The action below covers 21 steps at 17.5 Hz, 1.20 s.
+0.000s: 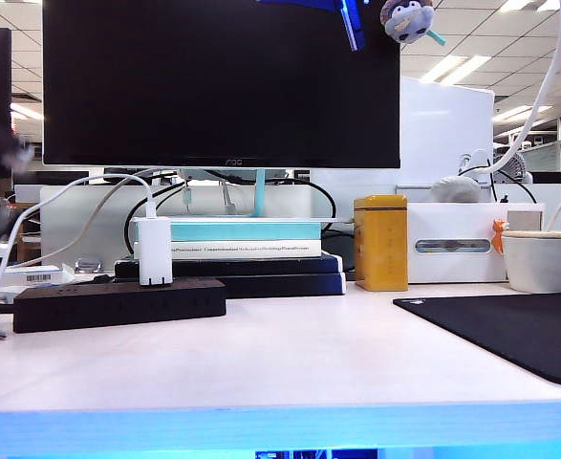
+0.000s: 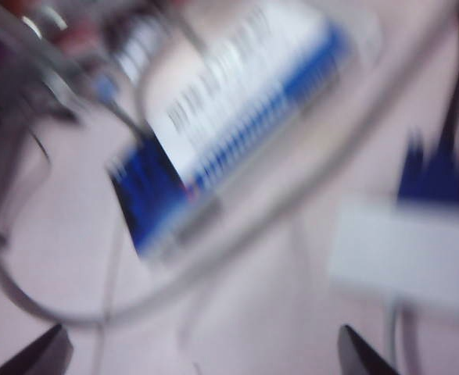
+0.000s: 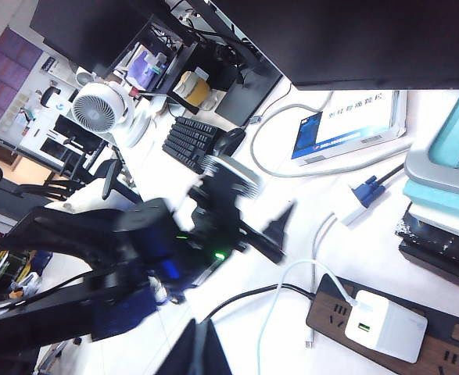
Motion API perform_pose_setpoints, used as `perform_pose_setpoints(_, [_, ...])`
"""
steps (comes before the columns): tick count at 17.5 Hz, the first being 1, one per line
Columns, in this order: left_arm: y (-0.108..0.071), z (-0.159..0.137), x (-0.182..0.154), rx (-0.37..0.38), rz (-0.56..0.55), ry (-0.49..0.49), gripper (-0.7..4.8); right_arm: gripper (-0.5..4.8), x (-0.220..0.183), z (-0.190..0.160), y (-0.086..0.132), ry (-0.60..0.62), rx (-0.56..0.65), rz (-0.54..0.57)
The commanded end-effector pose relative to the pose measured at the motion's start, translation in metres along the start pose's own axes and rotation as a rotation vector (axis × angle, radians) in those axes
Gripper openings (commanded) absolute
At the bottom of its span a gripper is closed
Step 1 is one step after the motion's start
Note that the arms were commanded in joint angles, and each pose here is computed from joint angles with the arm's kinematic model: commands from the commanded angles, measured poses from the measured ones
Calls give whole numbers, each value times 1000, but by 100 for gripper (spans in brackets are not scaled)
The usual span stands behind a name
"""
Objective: Plug the white charger into the left socket.
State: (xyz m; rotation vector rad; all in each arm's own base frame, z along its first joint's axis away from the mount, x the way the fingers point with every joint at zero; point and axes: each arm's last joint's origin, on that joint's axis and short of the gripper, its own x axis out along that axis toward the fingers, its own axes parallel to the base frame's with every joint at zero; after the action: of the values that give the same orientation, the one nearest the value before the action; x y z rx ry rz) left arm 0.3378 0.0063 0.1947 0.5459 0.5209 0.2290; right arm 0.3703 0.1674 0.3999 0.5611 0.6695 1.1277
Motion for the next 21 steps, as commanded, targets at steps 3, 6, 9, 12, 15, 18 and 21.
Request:
perform_pose_setpoints(3, [17, 59, -48, -119, -366, -478, 460, -1, -2, 6, 8, -37, -39, 37])
perform_pose_setpoints(6, [18, 72, -68, -120, -748, -720, 237, -1, -2, 6, 9, -31, -38, 46])
perform_pose_setpoints(9, [13, 70, -74, -72, -1009, -791, -6, -1, -2, 6, 9, -27, -38, 52])
perform_pose_setpoints(12, [8, 65, -73, -70, -1090, -740, -6, -1, -2, 6, 9, -26, -38, 53])
perform_pose_setpoints(15, [-5, 61, -73, -43, -1138, -692, -6, -1, -2, 6, 9, -26, -39, 54])
perform_pose_setpoints(18, [-26, 59, -68, -26, -1164, -634, -6, -1, -2, 6, 9, -27, -39, 52])
perform_pose_setpoints(21, [-46, 51, -53, -19, -1050, -508, -6, -1, -2, 6, 9, -25, -38, 55])
